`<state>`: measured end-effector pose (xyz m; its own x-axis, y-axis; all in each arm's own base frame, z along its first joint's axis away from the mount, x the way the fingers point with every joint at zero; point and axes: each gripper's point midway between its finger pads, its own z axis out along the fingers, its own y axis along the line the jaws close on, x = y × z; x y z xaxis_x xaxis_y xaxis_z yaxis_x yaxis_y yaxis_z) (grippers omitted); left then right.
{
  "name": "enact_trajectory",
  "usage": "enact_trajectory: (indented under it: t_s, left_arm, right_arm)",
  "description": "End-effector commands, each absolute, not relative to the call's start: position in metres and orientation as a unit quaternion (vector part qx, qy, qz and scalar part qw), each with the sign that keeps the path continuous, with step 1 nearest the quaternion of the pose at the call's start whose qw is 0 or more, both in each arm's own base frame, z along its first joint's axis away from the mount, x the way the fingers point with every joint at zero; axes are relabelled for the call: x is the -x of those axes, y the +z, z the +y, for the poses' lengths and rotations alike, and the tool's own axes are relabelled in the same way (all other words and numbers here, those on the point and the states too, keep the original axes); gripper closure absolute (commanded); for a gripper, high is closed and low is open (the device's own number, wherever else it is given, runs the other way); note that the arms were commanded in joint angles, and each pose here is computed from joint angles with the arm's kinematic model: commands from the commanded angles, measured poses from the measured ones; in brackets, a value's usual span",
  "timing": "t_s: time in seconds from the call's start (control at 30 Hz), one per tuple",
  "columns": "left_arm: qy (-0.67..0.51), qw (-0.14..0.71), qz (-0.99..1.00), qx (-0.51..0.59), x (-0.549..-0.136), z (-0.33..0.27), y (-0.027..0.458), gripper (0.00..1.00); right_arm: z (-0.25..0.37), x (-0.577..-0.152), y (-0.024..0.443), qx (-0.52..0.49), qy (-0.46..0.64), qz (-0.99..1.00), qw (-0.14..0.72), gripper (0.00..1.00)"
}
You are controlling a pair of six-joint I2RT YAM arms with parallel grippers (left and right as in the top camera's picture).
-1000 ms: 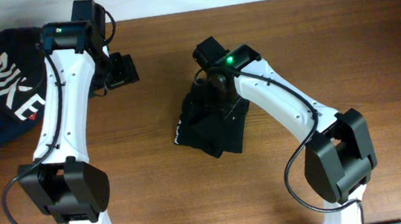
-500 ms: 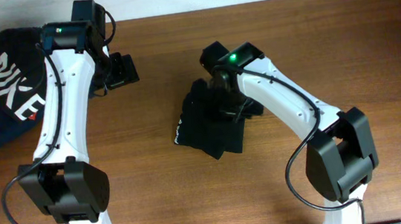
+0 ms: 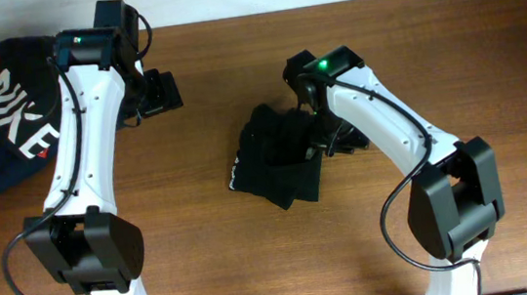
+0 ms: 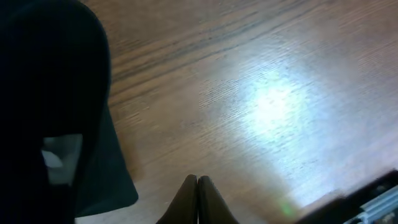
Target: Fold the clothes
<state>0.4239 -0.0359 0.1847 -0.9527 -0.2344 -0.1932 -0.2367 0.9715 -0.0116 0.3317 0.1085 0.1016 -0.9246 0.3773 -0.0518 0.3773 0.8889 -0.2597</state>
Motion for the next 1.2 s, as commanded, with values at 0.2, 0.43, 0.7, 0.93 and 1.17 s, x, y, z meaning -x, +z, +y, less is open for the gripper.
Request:
enact_trajectory:
  t_s: [0.2, 0.43, 0.7, 0.93, 1.17]
  left_arm:
    - [0.001, 0.092, 0.988, 0.124, -0.424, -0.039, 0.181, 0.03]
    - [0.001, 0.093, 0.988, 0.124, -0.425, -0.039, 0.181, 0.03]
    - [0.001, 0.093, 0.988, 0.124, -0.425, -0.039, 0.181, 0.03]
    - [-0.001, 0.101, 0.987, 0.124, -0.429, -0.04, 0.182, 0.03]
    - [-0.001, 0.099, 0.987, 0.124, -0.428, -0.039, 0.181, 0.03]
  right_arm:
    - [0.146, -0.345, 0.113, 0.12, 0.02, -0.993, 0.0, 0.01]
    - [0.156, -0.345, 0.112, 0.12, -0.005, -0.993, 0.004, 0.01]
    - [0.144, -0.343, 0.146, 0.131, -0.018, -0.991, -0.031, 0.02]
    - [0.153, -0.353, 0.197, 0.127, -0.079, -0.982, -0.119, 0.01]
    - [0.172, -0.36, 0.161, 0.131, -0.077, -0.985, -0.085, 0.0]
